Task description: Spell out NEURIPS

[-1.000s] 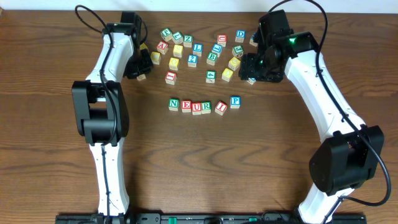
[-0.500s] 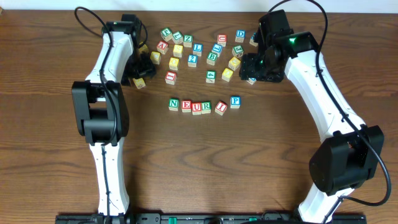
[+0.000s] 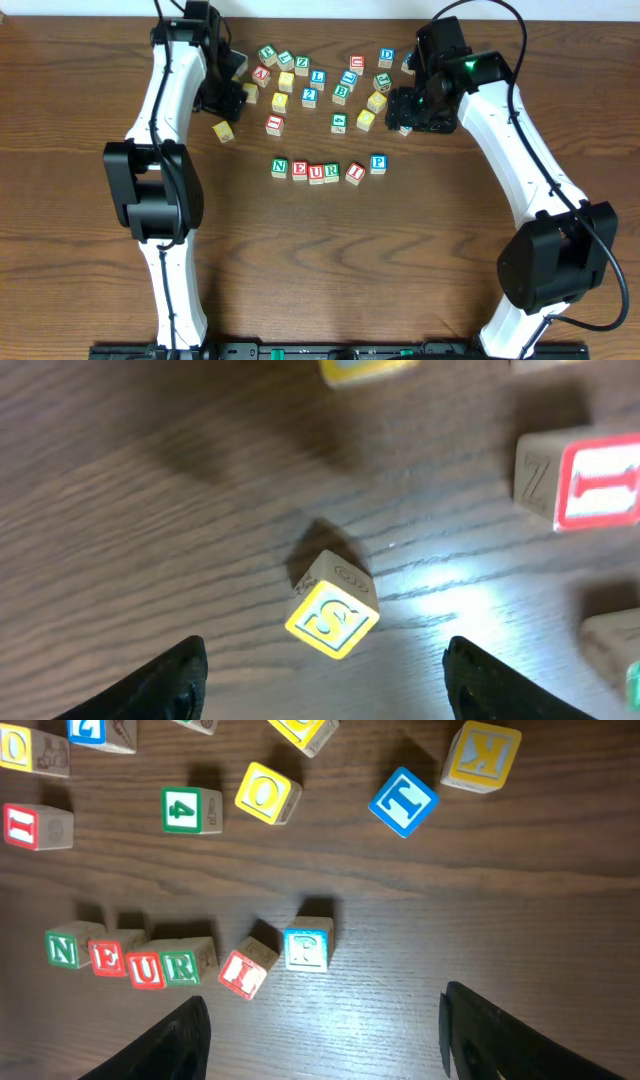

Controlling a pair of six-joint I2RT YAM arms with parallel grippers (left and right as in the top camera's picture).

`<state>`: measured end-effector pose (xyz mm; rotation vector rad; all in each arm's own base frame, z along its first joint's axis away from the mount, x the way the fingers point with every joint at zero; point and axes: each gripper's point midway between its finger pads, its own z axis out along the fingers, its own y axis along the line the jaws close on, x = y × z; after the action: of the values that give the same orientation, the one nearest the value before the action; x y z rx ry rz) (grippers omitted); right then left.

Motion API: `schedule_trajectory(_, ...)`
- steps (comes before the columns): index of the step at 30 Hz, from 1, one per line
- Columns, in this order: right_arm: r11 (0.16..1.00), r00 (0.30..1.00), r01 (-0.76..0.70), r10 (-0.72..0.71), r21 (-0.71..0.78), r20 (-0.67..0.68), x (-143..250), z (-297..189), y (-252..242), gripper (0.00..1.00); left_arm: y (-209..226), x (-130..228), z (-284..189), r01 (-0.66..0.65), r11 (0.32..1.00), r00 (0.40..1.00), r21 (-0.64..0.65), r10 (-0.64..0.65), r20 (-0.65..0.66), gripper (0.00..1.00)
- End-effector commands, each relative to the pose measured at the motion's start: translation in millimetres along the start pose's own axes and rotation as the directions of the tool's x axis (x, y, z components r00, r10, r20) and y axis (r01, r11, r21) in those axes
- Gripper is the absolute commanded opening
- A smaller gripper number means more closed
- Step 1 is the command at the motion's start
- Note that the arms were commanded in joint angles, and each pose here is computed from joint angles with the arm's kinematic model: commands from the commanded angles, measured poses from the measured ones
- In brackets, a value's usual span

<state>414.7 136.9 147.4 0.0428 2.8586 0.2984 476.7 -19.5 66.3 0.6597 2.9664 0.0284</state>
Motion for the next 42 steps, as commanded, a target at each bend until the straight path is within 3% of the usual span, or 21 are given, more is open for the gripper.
schedule_trajectory(1, 1.0, 0.999, 0.015, -0.015, 0.008, 0.038, -7, -15, -1, 0.7, -6, 15, 20, -0.163, 0.986, 0.985, 0.043, 0.165, -0.044, 0.74)
schedule_trajectory(13, 1.0, 0.999, 0.022, -0.022, 0.008, 0.038, -7, -15, -1, 0.7, -7, 26, 44, -0.161, 0.984, 0.985, 0.078, 0.164, -0.043, 0.69)
schedule_trajectory(21, 1.0, 0.999, 0.021, -0.022, 0.008, 0.038, -7, -15, -1, 0.7, -15, 24, 45, -0.151, 0.981, 0.988, 0.121, 0.155, -0.022, 0.43)
schedule_trajectory(26, 1.0, 0.999, 0.021, -0.022, 0.008, 0.038, -7, -15, -1, 0.7, -16, 24, 45, -0.121, 0.985, 0.992, 0.121, 0.126, -0.029, 0.43)
schedule_trajectory(35, 1.0, 0.999, 0.021, -0.022, 0.008, 0.038, -7, -15, -1, 0.7, -19, 31, 44, 0.058, 0.99, 0.996, 0.125, -0.049, -0.076, 0.43)
schedule_trajectory(42, 1.0, 0.999, 0.022, -0.022, 0.007, 0.041, -8, -15, -1, 0.71, -23, 32, 54, 0.062, 0.99, 0.996, 0.125, -0.052, -0.077, 0.48)
